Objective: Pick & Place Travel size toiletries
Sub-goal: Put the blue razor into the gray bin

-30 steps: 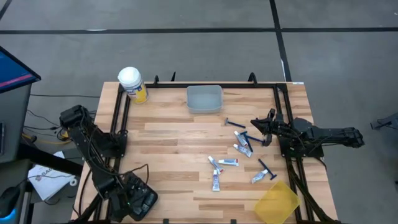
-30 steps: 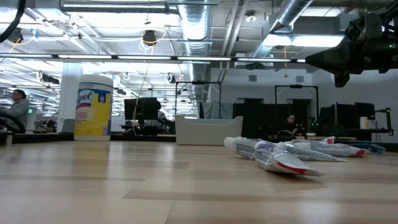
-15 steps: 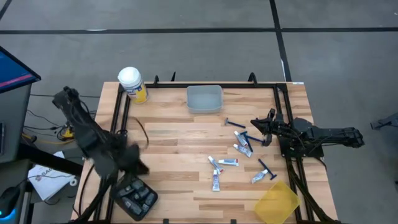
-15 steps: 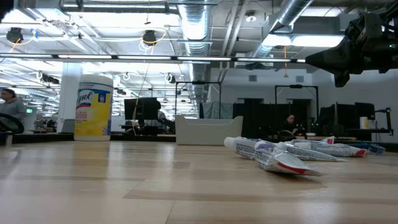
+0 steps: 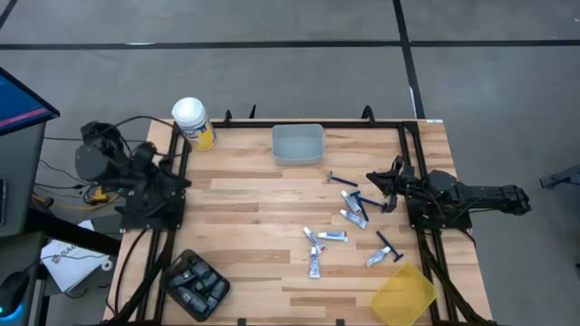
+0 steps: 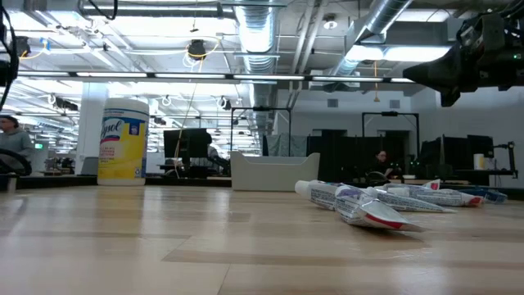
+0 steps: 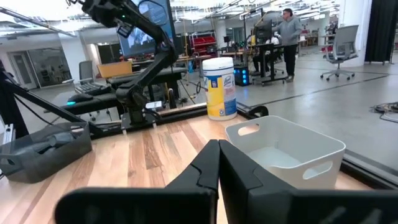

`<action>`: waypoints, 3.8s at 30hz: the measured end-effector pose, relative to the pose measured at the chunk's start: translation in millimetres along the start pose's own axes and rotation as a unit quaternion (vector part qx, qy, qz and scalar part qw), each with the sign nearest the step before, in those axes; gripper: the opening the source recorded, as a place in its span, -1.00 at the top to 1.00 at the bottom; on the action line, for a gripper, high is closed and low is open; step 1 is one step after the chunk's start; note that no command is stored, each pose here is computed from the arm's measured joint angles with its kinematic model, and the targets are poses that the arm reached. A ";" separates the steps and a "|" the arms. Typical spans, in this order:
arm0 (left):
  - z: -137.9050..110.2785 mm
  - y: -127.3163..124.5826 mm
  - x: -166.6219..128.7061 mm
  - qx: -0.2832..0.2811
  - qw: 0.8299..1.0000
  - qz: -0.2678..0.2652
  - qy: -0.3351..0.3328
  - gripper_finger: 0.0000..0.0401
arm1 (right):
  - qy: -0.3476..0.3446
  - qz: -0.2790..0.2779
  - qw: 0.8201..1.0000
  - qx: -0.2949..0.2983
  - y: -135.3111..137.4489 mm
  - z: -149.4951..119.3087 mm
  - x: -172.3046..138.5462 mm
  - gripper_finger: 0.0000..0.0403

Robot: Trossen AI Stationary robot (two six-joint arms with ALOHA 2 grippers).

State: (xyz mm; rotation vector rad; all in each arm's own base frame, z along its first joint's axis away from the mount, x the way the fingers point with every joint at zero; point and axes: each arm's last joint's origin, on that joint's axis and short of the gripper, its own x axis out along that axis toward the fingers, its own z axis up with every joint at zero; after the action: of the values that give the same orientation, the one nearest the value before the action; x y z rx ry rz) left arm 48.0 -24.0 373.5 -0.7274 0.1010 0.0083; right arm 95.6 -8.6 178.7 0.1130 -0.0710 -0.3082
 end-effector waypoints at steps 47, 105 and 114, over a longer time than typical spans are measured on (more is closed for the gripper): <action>-136.1 77.6 24.9 0.160 0.899 -0.377 -0.156 0.96 | -0.011 0.001 0.999 0.034 0.1 3.7 -0.5 1.00; -132.6 141.0 75.6 0.284 0.955 -0.043 -0.073 0.96 | 0.511 -0.097 0.852 -0.055 13.0 36.7 155.1 -0.02; -124.7 134.4 73.0 0.284 0.949 -0.063 -0.124 0.96 | 0.565 -0.084 0.817 -0.082 0.7 3.2 172.6 -0.31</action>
State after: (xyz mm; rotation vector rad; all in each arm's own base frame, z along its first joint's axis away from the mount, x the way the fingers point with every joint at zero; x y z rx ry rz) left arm 103.8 -8.4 184.8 -0.1494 -0.1813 -0.0493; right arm 259.6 -61.1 190.9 0.1162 1.1619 -0.3829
